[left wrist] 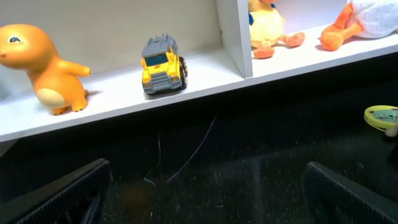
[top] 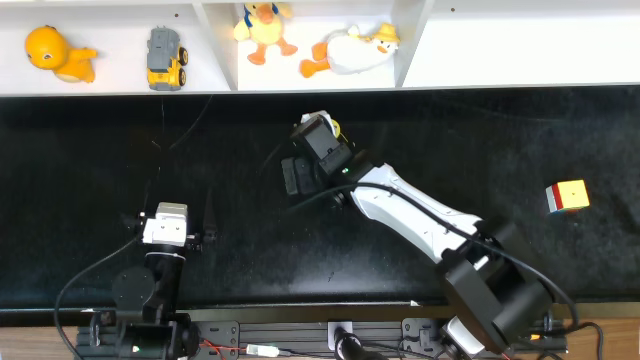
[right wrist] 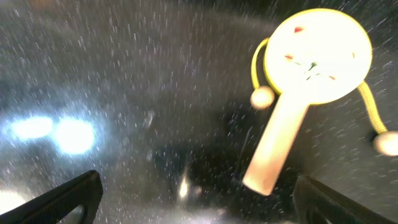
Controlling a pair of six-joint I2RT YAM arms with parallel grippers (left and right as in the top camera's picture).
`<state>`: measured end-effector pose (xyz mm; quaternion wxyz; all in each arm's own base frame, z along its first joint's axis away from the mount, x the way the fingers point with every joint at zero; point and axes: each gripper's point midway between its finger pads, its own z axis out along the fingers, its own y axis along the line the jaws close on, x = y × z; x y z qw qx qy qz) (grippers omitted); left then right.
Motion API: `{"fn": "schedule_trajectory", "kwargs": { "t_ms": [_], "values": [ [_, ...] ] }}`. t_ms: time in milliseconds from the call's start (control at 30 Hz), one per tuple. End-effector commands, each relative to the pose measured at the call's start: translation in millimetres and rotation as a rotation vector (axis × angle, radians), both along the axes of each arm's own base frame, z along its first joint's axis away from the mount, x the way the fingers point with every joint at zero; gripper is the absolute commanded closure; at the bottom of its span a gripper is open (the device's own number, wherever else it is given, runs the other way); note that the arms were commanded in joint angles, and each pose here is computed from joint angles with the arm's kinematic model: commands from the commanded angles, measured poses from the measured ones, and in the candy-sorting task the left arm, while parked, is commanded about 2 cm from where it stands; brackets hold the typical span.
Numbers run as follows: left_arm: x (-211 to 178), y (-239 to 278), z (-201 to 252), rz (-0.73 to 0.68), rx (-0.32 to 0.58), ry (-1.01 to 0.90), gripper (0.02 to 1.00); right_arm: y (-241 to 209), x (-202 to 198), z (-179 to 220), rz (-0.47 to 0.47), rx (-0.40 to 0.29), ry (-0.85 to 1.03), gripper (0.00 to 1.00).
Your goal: Store Toys
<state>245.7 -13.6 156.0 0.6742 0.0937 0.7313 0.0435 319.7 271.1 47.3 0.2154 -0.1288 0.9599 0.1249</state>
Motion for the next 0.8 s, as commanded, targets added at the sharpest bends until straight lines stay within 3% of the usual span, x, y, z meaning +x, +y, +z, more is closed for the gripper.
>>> {"fn": "schedule_trajectory", "kwargs": {
  "t_ms": [33,233,667,700,800],
  "values": [
    [-0.2,0.6,-0.1,0.004,0.015,-0.009,0.020,3.0,10.4,4.1,-0.083,0.017,-0.013,0.007],
    [-0.2,0.6,-0.1,0.004,0.015,-0.009,0.020,-9.8,20.4,2.2,-0.192,-0.016,-0.047,0.007],
    [-0.2,0.6,-0.1,0.004,0.015,-0.009,0.023,-21.9,31.4,-14.5,-0.263,-0.072,-0.071,0.060],
    [-0.2,0.6,-0.1,0.004,0.015,-0.009,0.023,-22.1,33.0,-14.5,-0.267,-0.073,-0.078,0.091],
    [-0.2,0.6,-0.1,0.004,0.015,-0.009,0.023,-23.7,33.9,-15.7,-0.272,-0.082,-0.083,0.338]
  ]
}}
